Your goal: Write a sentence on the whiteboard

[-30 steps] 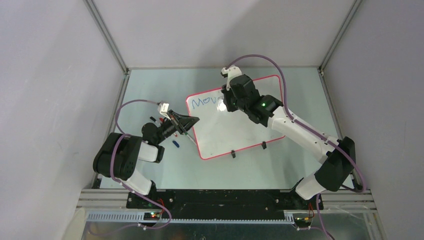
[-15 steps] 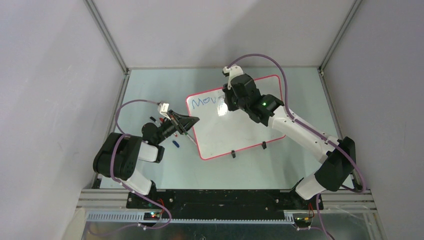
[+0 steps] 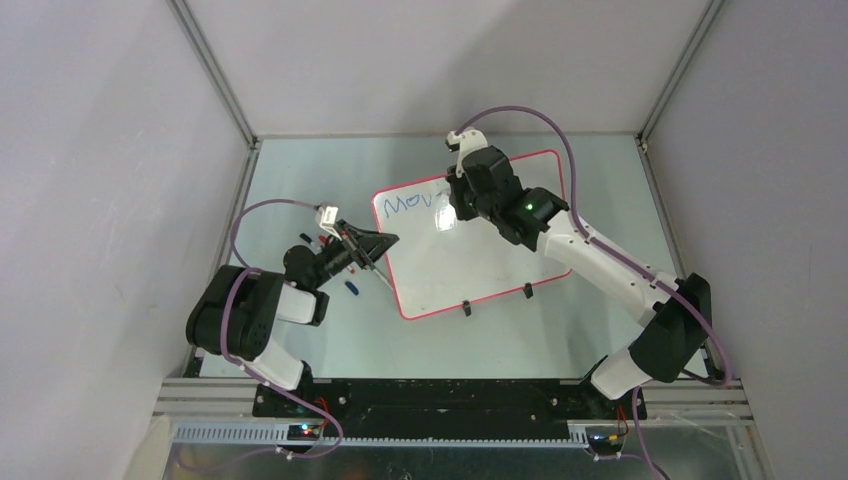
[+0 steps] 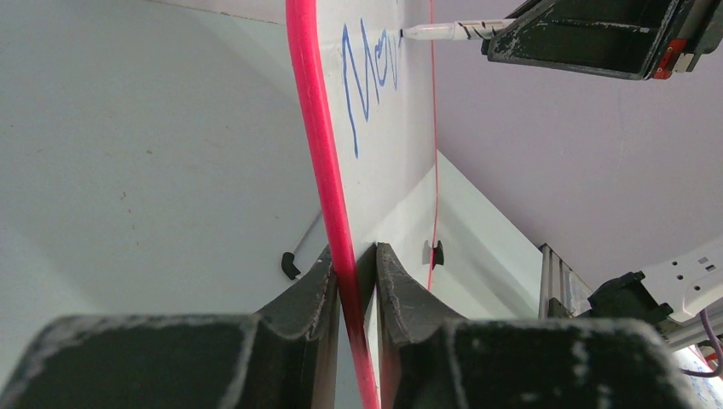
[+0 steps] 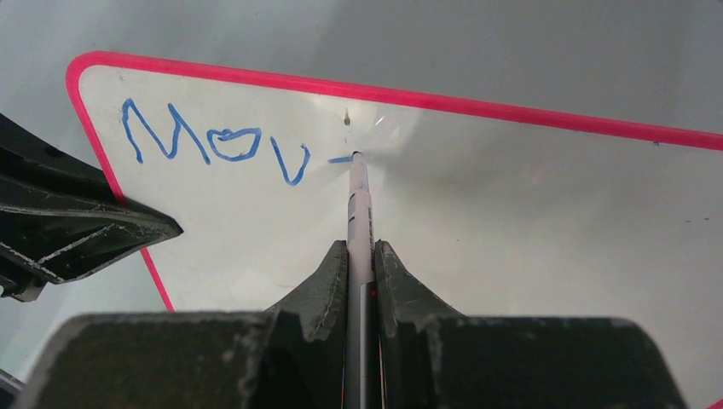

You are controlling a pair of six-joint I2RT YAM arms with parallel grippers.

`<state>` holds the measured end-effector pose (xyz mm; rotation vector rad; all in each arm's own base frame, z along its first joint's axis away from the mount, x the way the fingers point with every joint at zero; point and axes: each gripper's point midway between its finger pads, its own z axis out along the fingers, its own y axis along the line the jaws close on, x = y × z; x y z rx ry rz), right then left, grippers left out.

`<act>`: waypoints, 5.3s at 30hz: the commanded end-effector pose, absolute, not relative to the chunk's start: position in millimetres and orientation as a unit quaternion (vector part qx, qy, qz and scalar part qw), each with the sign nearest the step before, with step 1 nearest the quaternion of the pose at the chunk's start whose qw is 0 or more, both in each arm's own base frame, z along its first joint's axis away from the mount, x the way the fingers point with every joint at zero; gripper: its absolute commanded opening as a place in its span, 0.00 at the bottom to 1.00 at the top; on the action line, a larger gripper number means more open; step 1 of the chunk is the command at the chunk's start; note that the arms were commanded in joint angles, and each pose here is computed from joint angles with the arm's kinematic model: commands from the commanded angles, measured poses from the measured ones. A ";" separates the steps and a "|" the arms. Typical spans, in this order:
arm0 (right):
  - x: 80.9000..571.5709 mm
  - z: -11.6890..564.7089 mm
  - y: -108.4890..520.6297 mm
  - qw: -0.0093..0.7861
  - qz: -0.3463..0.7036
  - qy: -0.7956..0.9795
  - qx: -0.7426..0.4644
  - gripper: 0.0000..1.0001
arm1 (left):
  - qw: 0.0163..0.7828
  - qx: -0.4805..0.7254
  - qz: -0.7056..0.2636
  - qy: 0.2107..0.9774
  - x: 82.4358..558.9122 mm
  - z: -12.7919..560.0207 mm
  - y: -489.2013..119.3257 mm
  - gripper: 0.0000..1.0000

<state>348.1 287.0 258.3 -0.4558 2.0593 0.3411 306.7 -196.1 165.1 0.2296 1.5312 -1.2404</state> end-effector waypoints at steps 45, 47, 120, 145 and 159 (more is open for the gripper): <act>343.2 258.0 296.4 0.468 0.147 0.848 -0.202 0.00 | 0.577 0.134 -0.516 0.619 308.1 180.8 -200.6 0.11; 342.0 254.4 294.2 0.466 0.143 0.849 -0.203 0.00 | 0.577 0.134 -0.515 0.619 308.2 180.8 -200.4 0.11; 292.5 298.7 305.3 0.512 0.278 0.789 -0.194 0.00 | 0.573 0.094 -0.502 0.641 289.7 160.5 -204.7 0.44; 292.4 292.7 310.7 0.514 0.219 0.802 -0.212 0.00 | 0.576 0.108 -0.503 0.635 290.1 164.6 -209.3 0.20; 301.2 280.5 311.7 0.512 0.161 0.816 -0.216 0.00 | 0.576 0.106 -0.503 0.635 290.5 164.6 -208.7 0.24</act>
